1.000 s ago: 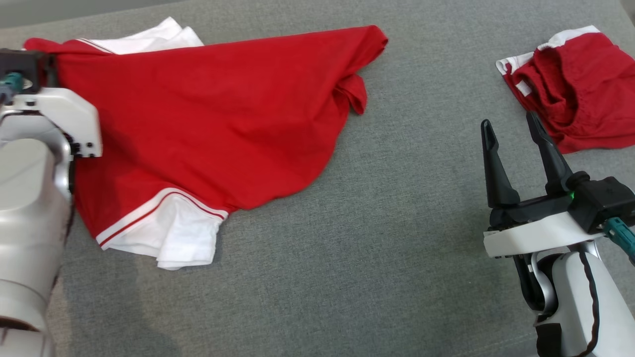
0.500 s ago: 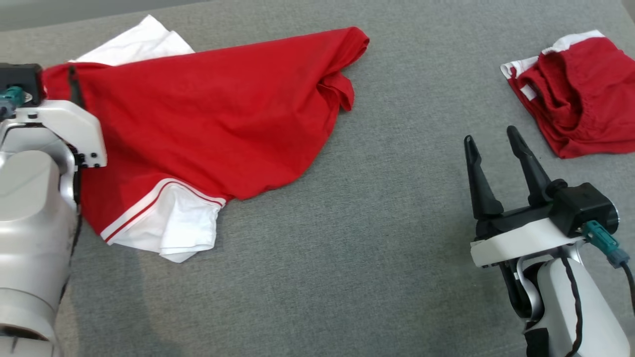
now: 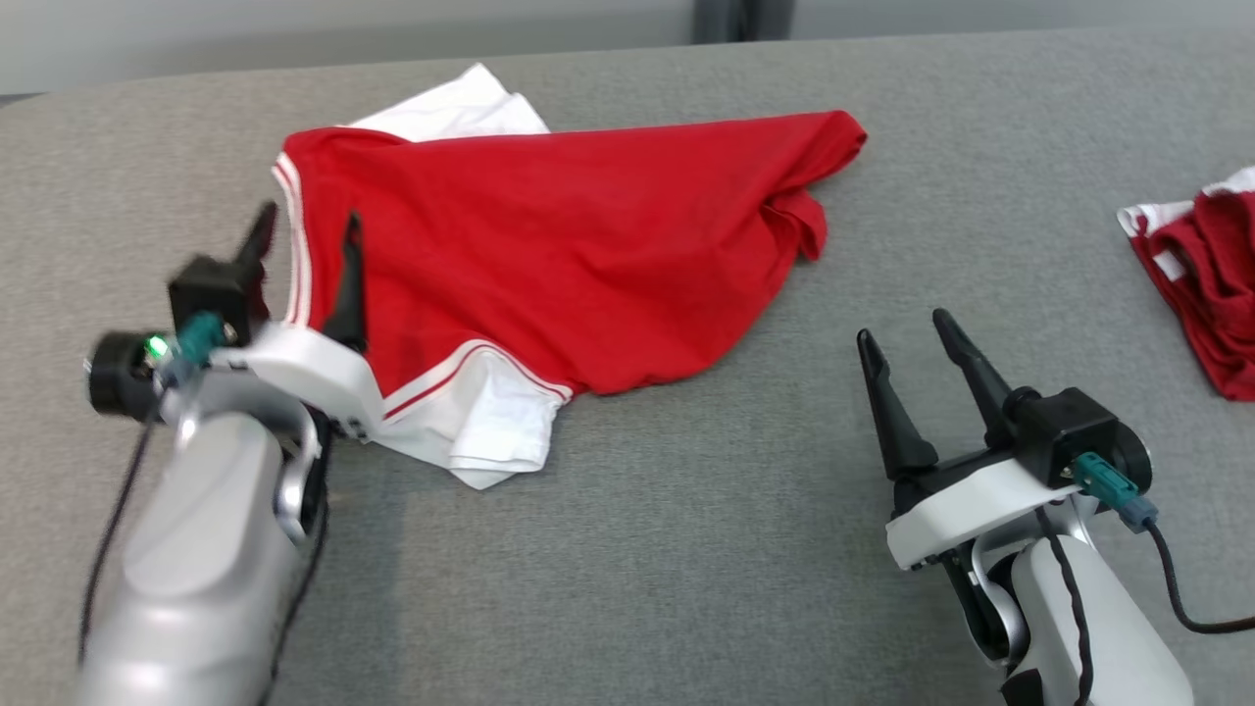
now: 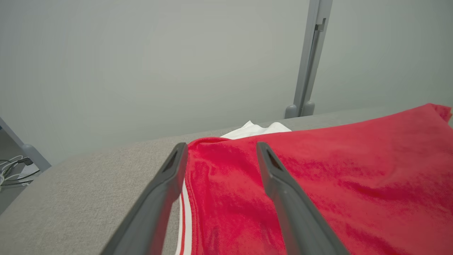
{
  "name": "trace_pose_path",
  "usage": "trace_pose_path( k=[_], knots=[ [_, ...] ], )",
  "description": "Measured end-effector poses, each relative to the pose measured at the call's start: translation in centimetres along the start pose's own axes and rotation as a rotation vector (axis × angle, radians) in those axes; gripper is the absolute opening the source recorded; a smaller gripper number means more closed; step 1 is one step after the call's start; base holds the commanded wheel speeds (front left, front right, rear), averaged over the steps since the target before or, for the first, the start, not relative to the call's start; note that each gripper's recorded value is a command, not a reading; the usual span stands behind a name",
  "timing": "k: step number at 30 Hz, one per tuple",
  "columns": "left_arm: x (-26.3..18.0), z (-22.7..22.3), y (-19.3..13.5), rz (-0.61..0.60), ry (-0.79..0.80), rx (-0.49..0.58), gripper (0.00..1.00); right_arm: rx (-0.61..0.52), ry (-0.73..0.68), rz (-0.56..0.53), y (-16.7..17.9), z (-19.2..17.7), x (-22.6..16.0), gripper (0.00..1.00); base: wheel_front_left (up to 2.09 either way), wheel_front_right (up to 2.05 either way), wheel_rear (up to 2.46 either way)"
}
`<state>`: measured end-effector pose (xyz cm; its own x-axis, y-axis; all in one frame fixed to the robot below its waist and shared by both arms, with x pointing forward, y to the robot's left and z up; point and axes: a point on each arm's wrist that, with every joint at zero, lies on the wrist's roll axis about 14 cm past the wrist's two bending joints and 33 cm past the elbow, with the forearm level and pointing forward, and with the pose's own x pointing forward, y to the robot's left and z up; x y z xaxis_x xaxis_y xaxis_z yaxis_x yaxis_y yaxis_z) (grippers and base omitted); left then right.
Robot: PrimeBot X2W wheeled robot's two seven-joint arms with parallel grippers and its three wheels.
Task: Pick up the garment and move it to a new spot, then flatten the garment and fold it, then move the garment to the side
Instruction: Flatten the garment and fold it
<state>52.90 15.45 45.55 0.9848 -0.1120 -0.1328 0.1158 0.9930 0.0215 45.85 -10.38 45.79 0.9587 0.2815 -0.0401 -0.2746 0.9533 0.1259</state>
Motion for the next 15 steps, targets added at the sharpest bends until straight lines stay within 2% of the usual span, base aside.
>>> trace_pose_path(
  k=[8,15],
  knots=[
    [-7.5,-1.7,-1.1,0.055,-0.024,-0.136,1.00,0.029,0.074,0.096,3.6,-2.1,1.1,1.00,0.00,0.00,0.00],
    [-12.4,-3.2,0.4,0.163,-0.002,-0.206,1.00,0.097,0.139,0.154,6.4,-3.6,2.7,1.00,0.00,0.00,0.00]
  ],
)
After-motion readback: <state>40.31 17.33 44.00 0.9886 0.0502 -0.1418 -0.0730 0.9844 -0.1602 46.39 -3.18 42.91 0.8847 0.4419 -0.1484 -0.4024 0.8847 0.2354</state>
